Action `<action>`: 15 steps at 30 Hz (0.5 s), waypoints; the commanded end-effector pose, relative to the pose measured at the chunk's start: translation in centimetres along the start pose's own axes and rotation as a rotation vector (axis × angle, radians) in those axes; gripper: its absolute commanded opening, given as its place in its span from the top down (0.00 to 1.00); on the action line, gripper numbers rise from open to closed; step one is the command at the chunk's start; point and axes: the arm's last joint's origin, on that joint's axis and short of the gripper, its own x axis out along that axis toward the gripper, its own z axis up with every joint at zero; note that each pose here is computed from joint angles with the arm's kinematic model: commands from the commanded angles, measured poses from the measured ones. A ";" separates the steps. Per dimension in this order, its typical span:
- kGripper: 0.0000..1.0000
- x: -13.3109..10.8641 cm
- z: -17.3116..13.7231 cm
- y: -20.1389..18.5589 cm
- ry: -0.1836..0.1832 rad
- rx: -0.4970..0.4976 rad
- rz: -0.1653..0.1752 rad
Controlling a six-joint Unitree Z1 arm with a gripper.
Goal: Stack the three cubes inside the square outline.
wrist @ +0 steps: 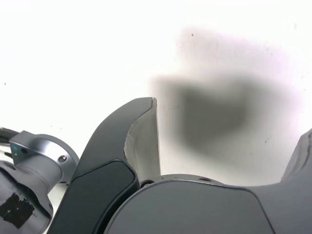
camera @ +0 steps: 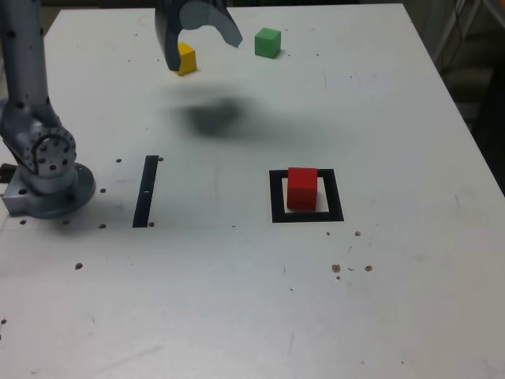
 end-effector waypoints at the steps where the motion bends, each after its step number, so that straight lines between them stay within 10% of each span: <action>1: 0.01 0.4 0.2 1.1 0.009 -0.016 -0.009; 15: 0.01 2.2 0.9 6.8 0.036 -0.108 -0.041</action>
